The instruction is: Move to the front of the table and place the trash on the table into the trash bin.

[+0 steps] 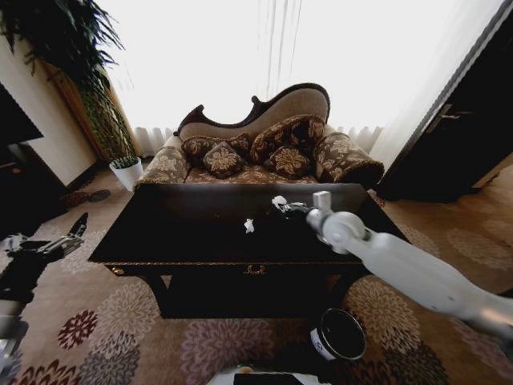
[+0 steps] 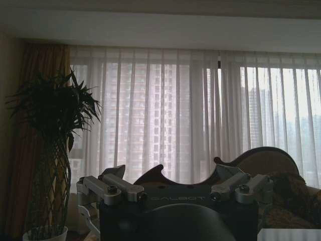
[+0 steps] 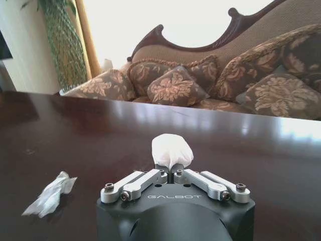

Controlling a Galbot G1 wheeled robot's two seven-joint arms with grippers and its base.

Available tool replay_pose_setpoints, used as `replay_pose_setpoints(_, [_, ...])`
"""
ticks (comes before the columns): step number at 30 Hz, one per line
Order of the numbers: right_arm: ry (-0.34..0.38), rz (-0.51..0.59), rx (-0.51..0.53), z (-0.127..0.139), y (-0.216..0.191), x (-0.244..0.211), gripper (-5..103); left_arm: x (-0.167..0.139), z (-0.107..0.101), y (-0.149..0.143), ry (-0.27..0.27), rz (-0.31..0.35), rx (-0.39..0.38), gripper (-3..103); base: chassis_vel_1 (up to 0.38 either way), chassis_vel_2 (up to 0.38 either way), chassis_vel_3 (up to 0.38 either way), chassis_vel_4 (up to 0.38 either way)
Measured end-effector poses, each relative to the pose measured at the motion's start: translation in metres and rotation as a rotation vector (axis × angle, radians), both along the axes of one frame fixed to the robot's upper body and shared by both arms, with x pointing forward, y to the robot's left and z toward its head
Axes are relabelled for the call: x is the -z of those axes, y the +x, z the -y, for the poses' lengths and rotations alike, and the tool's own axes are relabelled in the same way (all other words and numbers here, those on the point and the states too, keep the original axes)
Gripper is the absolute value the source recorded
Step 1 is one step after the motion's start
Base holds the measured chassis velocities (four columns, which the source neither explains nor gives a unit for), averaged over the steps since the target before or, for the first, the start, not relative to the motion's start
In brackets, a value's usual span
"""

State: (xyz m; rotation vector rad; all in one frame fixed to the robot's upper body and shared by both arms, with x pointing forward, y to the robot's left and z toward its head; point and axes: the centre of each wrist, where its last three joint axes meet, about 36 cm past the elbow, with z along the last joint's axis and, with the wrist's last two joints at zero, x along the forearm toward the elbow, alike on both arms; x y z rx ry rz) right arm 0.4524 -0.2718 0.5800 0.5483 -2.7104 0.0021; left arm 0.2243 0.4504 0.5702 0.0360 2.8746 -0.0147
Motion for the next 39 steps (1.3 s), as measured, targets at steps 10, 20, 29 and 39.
replay_pose_setpoints(10, [0.085, 0.057, 0.064, 0.022, -0.084, -0.018, 1, 0.000, 0.009, 0.003, -0.018, 0.016, 0.026, 100, 0.000, 0.000, 0.000, 0.000])
replay_pose_setpoints(20, [0.208, 0.141, 0.161, 0.028, -0.140, -0.051, 1, -0.002, 0.017, 0.000, -0.033, 0.035, 0.038, 100, 0.000, 0.000, 0.000, 0.000])
replay_pose_setpoints(29, [0.257, 0.232, 0.313, 0.052, -0.176, -0.035, 1, 0.003, 0.020, 0.005, -0.055, 0.042, 0.051, 100, 0.000, 0.000, 0.000, 0.000])
replay_pose_setpoints(39, [0.282, 0.562, 0.329, 0.057, -0.203, 0.006, 1, 0.009, 0.014, 0.014, -0.070, 0.041, 0.051, 100, 0.000, 0.000, 0.000, 0.000])
